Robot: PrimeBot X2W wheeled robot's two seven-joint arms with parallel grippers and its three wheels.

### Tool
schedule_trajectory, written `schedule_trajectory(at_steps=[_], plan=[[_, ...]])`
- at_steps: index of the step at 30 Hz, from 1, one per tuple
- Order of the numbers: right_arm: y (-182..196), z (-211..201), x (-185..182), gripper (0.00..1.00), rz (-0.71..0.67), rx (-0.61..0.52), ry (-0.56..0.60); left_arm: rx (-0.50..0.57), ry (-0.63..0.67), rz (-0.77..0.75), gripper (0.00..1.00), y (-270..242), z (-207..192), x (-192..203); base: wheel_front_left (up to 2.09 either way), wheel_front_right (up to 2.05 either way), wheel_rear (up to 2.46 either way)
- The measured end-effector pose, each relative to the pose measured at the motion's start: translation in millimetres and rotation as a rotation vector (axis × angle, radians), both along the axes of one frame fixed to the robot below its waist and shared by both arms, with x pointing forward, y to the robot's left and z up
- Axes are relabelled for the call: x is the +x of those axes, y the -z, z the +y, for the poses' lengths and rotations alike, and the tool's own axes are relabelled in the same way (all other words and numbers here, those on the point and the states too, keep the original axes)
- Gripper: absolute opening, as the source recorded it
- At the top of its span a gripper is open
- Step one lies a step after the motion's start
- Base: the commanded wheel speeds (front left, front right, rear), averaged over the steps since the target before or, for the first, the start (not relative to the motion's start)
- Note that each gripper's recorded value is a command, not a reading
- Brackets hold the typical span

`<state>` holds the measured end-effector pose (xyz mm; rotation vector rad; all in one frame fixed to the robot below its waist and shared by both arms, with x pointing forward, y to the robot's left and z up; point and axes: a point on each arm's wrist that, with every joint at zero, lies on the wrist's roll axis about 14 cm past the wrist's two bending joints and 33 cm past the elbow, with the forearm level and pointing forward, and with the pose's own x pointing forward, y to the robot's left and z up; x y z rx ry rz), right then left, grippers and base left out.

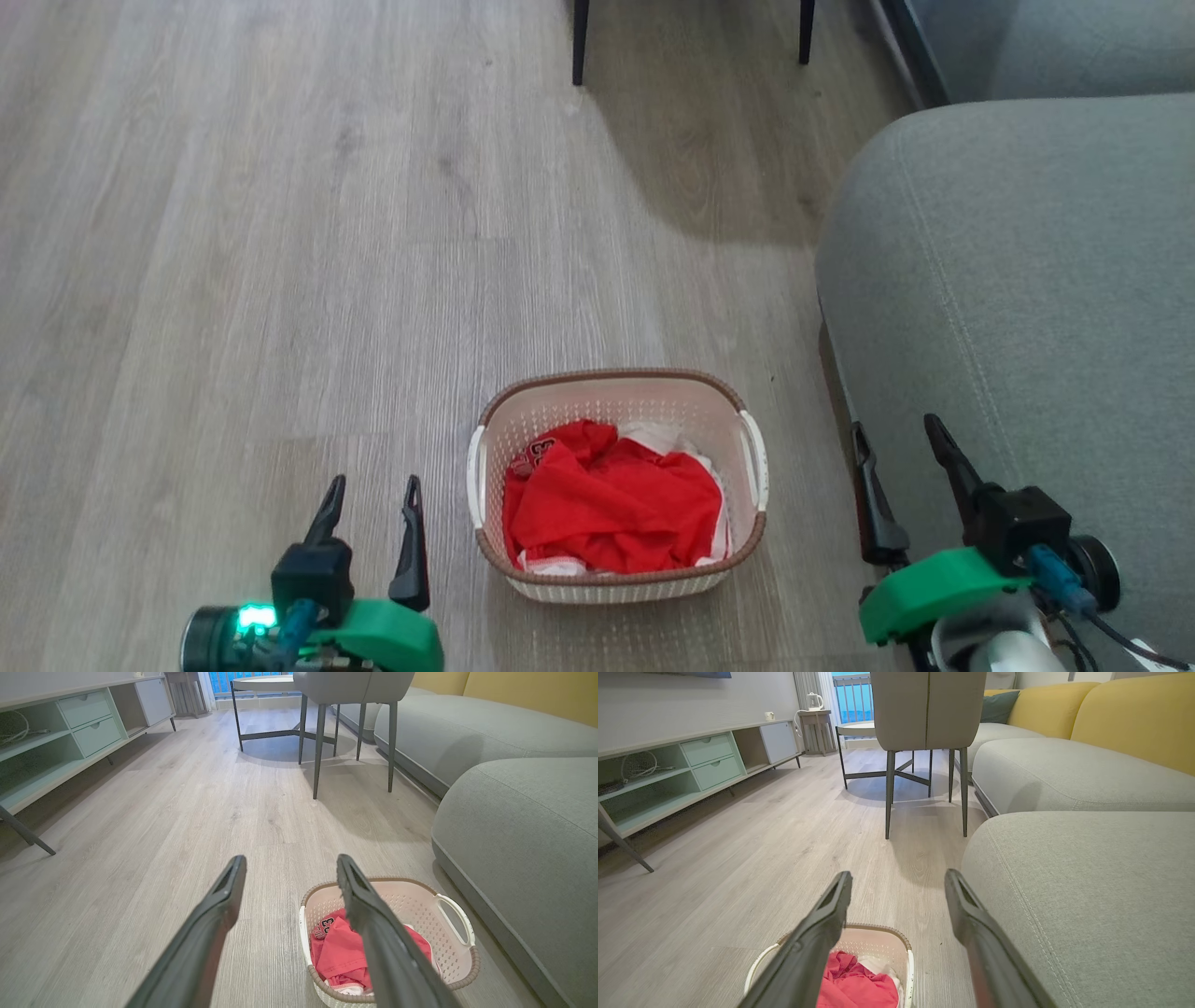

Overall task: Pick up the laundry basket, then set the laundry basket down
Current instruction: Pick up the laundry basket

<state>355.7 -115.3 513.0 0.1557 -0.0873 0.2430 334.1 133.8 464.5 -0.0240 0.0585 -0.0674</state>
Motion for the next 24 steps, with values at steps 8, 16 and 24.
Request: schedule_trajectory(at_steps=[8, 16, 24], plan=[[16, 0, 9, 1.00, 0.048, -0.003, -0.001, -0.013, 0.004, 0.049, 1.00, 14, -2, 6, 0.00, 0.00, 0.00], [40, -4, 45, 1.00, 0.112, -0.020, 0.010, -0.027, 0.019, 0.096, 1.00, 31, -8, 41, 0.00, 0.00, 0.00], [76, -3, 98, 1.00, 0.175, -0.045, 0.007, -0.035, 0.027, 0.156, 1.00, 61, -13, 90, 0.00, 0.00, 0.00]])
